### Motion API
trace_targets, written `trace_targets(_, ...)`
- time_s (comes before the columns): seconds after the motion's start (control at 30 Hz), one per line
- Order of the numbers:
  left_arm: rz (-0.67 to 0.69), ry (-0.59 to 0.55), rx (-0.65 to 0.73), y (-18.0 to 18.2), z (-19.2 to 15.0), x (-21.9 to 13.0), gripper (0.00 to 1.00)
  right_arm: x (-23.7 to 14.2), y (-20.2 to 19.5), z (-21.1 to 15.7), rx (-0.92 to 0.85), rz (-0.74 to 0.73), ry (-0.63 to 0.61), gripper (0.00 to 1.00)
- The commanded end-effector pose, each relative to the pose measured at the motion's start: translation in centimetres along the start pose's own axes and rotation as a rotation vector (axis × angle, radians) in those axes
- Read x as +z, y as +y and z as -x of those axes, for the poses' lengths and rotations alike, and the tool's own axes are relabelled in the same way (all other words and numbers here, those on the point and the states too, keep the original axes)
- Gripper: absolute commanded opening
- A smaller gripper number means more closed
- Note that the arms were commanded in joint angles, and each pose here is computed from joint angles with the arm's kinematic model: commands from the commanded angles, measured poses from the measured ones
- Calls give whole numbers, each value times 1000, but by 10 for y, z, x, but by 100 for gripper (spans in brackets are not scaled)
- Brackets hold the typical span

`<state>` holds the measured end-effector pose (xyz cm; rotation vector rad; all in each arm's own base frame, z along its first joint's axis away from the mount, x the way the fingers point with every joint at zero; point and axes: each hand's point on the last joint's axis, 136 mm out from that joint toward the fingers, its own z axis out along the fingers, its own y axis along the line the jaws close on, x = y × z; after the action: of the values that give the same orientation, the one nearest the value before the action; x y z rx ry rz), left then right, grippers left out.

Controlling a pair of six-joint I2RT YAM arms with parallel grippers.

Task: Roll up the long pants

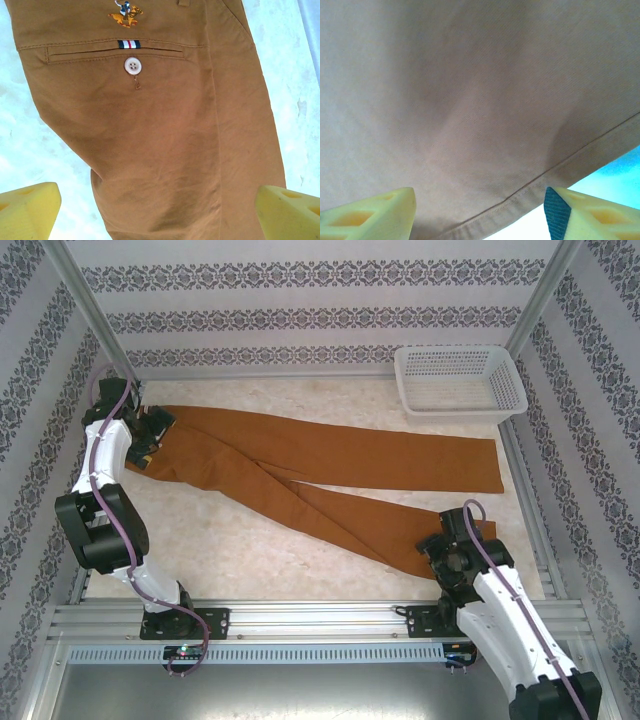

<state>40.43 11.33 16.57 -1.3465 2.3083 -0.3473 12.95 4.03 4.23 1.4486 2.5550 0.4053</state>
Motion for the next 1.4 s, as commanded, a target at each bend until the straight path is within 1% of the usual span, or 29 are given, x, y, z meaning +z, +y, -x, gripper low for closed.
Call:
trace_targets(0.0,2,2,19,1,0,4,100,-15,-34,-12,33,-139,31,72)
trace_targets(0.13,-5,16,13,0,-1,9,100,-6,-44,-25,64,-154,69,72)
trace_targets(0.27,-2,28,12,1,-2,14,100,1,-46,-27,56,-157,40,71)
trace_targets(0.57,4,40,17,2,-3,20,100,21,-33,-37,0,-185,22,71)
trace_targets(0.77,4,35,22,0,0,19,100,25,-26,-29,-3,-166,-34,70)
trace_targets(0.8,6,36,24,0,0,19,100,30,-34,-27,-3,-183,-45,70)
trace_targets(1.03,2,32,24,-2,2,18,100,28,-27,-18,10,-143,-95,68)
trace_targets(1.17,1,33,21,-4,3,17,100,34,-18,-16,12,-115,-102,64)
trace_targets(1.3,4,30,24,-5,5,16,100,34,-10,-13,-9,-125,-118,61)
trace_targets(1.37,3,26,26,-6,6,14,100,29,6,-13,-25,-92,-118,59)
